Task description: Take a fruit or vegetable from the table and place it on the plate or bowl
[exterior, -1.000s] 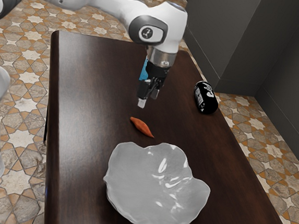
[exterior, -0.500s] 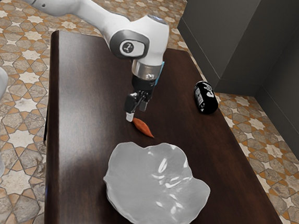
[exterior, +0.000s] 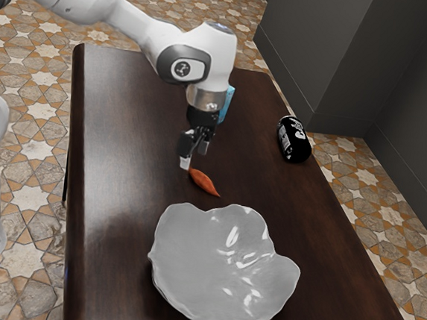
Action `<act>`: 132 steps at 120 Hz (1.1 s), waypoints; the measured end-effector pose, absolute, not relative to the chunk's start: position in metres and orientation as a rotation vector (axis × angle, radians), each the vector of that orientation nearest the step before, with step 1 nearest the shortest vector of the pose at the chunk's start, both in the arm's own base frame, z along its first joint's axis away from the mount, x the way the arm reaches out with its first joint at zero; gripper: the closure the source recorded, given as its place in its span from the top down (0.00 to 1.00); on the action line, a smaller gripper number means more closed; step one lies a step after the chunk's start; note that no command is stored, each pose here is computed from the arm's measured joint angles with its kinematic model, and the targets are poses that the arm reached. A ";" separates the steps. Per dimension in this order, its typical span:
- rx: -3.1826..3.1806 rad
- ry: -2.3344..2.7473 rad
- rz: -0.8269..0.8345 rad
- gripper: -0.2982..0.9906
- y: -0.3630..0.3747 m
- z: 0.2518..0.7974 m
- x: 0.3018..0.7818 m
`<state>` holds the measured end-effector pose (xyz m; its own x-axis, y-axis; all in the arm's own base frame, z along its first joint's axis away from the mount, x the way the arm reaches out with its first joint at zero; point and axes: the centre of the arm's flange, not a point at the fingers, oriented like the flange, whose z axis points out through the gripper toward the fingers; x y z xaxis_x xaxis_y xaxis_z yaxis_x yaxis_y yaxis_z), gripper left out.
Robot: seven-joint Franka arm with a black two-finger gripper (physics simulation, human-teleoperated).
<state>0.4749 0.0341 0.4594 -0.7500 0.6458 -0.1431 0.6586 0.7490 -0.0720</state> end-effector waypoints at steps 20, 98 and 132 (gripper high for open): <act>1.117 2.816 -0.174 0.77 0.030 0.456 0.476; 1.194 2.735 -0.129 0.77 0.014 0.437 0.512; 1.187 2.743 -0.156 0.77 0.016 0.426 0.511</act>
